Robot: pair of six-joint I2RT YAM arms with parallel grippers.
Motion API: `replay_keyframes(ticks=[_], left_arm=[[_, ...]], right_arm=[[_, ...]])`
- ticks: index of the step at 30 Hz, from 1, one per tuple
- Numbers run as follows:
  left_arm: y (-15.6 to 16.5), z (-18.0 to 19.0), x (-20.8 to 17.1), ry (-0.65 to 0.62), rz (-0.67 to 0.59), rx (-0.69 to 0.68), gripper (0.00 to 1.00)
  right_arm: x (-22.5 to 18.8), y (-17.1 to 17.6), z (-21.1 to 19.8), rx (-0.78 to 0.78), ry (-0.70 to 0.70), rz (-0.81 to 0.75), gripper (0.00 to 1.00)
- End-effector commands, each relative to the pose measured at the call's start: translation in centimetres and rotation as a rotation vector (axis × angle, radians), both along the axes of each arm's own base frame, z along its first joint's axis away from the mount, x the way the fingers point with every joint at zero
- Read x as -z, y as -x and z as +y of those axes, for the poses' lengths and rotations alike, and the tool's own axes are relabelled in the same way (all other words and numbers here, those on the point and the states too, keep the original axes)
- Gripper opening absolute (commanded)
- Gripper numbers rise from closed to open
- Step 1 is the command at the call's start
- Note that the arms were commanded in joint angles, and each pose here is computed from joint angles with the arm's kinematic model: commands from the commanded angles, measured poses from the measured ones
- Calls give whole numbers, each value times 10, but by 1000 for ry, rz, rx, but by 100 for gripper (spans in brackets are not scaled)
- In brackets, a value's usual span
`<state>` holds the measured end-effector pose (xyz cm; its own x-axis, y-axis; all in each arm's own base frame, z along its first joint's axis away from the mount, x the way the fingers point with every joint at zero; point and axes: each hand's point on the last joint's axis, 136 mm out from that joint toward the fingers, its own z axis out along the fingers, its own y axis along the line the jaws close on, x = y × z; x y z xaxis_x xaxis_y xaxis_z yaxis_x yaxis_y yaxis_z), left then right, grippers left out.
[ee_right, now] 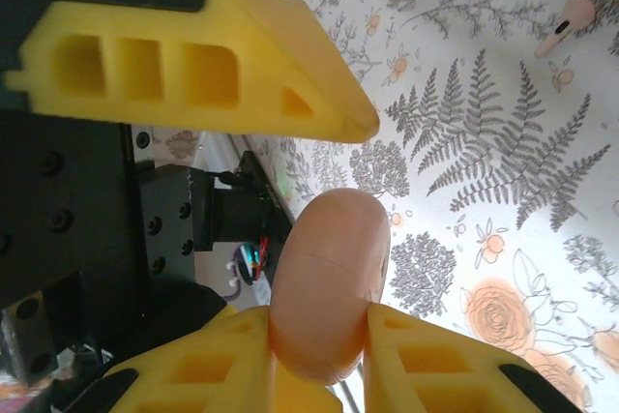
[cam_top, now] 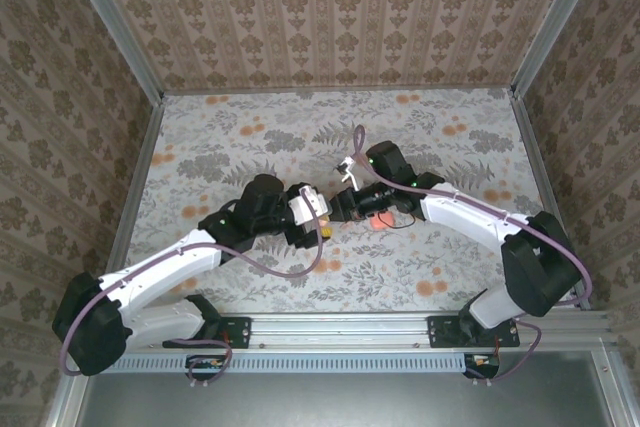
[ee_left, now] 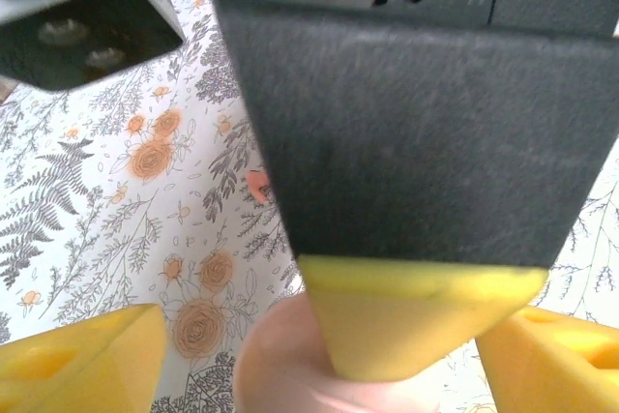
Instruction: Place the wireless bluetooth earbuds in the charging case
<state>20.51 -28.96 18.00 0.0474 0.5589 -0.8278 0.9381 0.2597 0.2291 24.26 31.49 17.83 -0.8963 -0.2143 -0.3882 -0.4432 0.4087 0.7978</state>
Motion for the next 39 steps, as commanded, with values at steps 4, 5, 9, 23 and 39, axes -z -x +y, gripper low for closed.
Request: replay_keyframes(ticks=[4,5,9,23,39], left_arm=[[8,5,-21,117,75,53,83],[8,7,-21,129,112,65,82],[12,15,-23,173,232,112,81],[38,11,-39,176,200,418,61],[63,3,-41,126,74,591,49]], right_arm=[[-12,-2,-21,-23,9,-154,25],[-14,-3,-23,-27,3,-173,25],[-21,-4,-31,-93,-28,-258,26],[-41,31,-56,-479,59,-807,21],[-37,53,-35,-647,120,-974,20]])
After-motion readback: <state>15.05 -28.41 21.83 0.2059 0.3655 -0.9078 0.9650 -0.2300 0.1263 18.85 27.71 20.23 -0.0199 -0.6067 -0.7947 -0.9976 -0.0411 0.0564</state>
